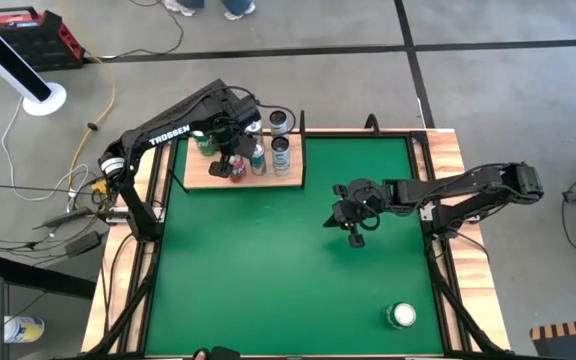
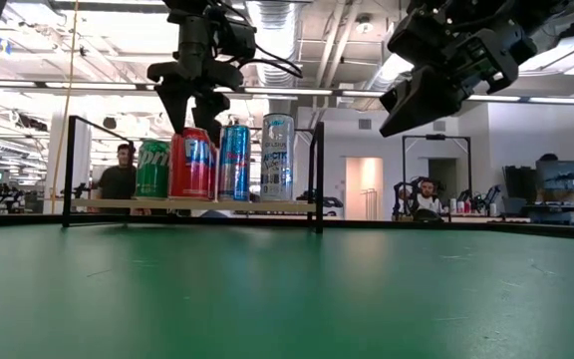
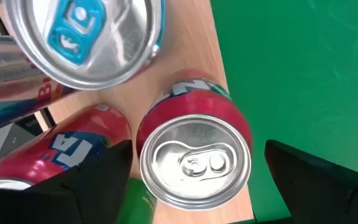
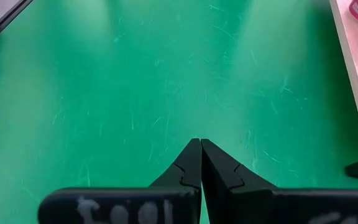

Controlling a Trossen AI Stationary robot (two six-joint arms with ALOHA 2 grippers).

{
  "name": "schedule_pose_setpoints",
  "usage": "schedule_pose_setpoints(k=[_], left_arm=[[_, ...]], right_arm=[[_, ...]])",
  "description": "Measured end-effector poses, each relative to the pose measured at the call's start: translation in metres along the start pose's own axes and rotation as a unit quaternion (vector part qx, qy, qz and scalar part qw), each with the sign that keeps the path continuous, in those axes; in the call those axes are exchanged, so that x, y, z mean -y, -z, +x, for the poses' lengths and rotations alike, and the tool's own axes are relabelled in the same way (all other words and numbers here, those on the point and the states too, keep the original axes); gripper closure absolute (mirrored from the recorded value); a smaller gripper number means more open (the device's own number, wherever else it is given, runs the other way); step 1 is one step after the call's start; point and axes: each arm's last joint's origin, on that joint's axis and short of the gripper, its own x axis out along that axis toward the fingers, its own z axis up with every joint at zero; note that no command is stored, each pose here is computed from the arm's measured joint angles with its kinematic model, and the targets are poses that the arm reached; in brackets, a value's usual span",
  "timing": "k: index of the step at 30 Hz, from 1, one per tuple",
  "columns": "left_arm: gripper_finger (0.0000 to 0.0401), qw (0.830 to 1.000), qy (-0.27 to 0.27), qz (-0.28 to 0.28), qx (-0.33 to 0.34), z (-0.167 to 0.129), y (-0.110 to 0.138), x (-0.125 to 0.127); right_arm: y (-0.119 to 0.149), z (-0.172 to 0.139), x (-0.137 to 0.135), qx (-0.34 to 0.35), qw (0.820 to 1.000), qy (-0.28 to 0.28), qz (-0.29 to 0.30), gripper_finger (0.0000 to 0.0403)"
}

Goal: Place canned beverage on shelf
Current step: Put the red soda can on the shelf aligned with the other red soda can

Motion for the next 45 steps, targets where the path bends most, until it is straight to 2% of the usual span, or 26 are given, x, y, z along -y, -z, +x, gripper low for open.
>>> schedule_pose_setpoints(k=[5, 9, 13, 15, 18, 21, 25, 27, 29, 36, 45], left_arm=[[0.0038, 1.0, 0.0, -0.003, 0.0, 0.0, 0.0, 0.0], [0.0038, 1.0, -0.004, -0.03, 0.004, -0.005, -0.002, 0.0], [0.0039, 0.995, -0.028, -0.097, 0.011, -0.02, -0.005, -0.002], [0.0039, 0.987, -0.036, -0.154, 0.019, -0.03, -0.006, -0.003], [0.0039, 0.961, -0.04, -0.273, 0.032, -0.039, -0.007, -0.004], [0.0039, 0.916, -0.022, -0.399, 0.035, -0.04, -0.005, -0.003], [0.0039, 0.872, 0.003, -0.489, 0.023, -0.032, -0.004, -0.001], [0.0039, 0.861, 0.005, -0.507, 0.021, -0.026, -0.004, -0.001], [0.0039, 0.858, 0.002, -0.513, 0.019, -0.022, -0.004, -0.001], [0.0039, 0.852, -0.046, -0.522, 0.002, -0.018, 0.001, -0.005], [0.0039, 0.85, -0.033, -0.525, 0.009, -0.018, 0.001, -0.006]], right_arm=[[0.001, 0.0, 0.0, -0.003, 1.0, -0.001, 0.001, 0.0376], [0.001, 0.0, 0.0, -0.004, 1.0, -0.001, 0.001, 0.0376], [0.001, 0.0, 0.0, -0.004, 1.0, -0.001, 0.001, 0.0376], [0.001, 0.0, 0.0, -0.004, 1.0, -0.001, 0.001, 0.0376], [0.001, 0.0, 0.0, -0.004, 1.0, -0.001, 0.001, 0.0376], [0.001, 0.0, -0.001, -0.004, 1.0, -0.002, 0.0, 0.0376], [0.001, 0.0, -0.001, -0.003, 1.0, -0.007, 0.0, 0.0376], [0.001, 0.0, -0.001, -0.004, 1.0, -0.007, 0.0, 0.0376], [0.001, 0.0, -0.001, -0.004, 1.0, -0.008, 0.0, 0.0376], [0.001, 0.0, -0.001, -0.006, 1.0, -0.01, 0.001, 0.0376], [0.002, 0.0, -0.002, -0.008, 1.0, -0.01, 0.001, 0.0376]])
